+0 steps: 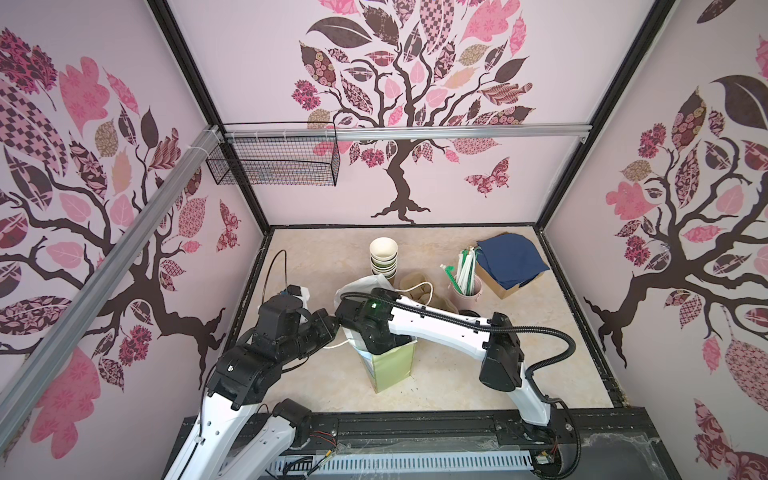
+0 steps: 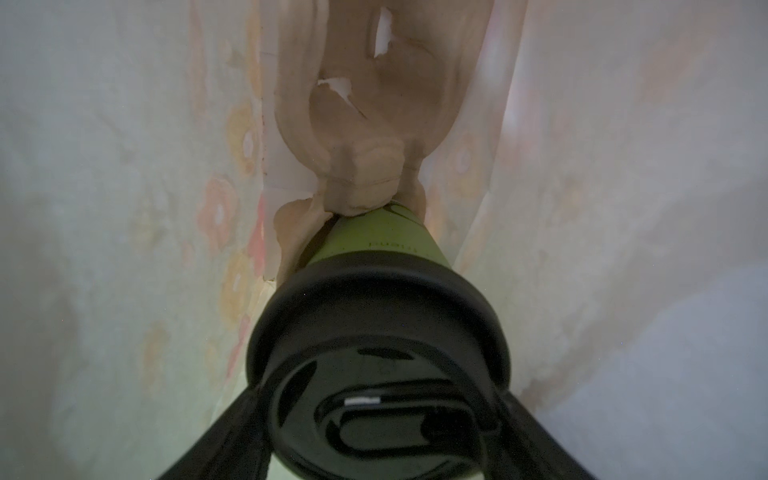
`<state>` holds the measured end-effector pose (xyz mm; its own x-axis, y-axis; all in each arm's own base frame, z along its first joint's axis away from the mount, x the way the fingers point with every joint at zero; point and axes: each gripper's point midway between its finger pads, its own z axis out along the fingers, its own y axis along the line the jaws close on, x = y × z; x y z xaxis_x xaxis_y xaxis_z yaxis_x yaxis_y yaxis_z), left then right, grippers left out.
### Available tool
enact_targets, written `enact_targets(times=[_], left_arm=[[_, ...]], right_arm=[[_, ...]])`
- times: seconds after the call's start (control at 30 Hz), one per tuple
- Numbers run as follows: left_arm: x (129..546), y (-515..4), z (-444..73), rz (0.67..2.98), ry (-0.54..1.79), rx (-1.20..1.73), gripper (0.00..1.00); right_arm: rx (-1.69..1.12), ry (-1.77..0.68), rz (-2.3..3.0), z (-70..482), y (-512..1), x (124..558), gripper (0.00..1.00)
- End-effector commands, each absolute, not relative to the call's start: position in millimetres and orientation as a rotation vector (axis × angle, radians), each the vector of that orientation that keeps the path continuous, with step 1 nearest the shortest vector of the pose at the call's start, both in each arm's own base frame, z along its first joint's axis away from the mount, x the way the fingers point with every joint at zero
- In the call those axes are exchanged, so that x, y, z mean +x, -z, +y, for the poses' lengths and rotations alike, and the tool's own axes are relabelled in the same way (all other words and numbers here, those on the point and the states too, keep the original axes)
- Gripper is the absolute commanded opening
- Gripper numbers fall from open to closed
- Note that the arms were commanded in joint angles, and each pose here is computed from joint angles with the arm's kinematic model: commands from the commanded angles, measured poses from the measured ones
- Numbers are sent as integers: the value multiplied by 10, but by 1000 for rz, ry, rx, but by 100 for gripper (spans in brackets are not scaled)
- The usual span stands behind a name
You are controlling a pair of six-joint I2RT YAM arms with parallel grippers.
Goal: Pack the takeout coffee
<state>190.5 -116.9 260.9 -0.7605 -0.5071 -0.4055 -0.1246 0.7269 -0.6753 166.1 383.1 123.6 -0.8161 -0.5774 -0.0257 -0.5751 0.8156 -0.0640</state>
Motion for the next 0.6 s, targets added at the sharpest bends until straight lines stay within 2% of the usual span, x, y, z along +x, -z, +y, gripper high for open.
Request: enact_targets(times=[0.0,0.27,0.57], left_arm=[[1891,-2644,-1166,2345,849,-450,0],[1892,-2641,-1172,2347,851,-447,0],[1872,-2629,-1159,2348,849,-450,0]], right_arm=[[-949,3,3035,4043,-953,1528,75],[-933,-6,3026,4047,-1040,1542,80],[-909,9,3027,4023,-1067,1552,79]])
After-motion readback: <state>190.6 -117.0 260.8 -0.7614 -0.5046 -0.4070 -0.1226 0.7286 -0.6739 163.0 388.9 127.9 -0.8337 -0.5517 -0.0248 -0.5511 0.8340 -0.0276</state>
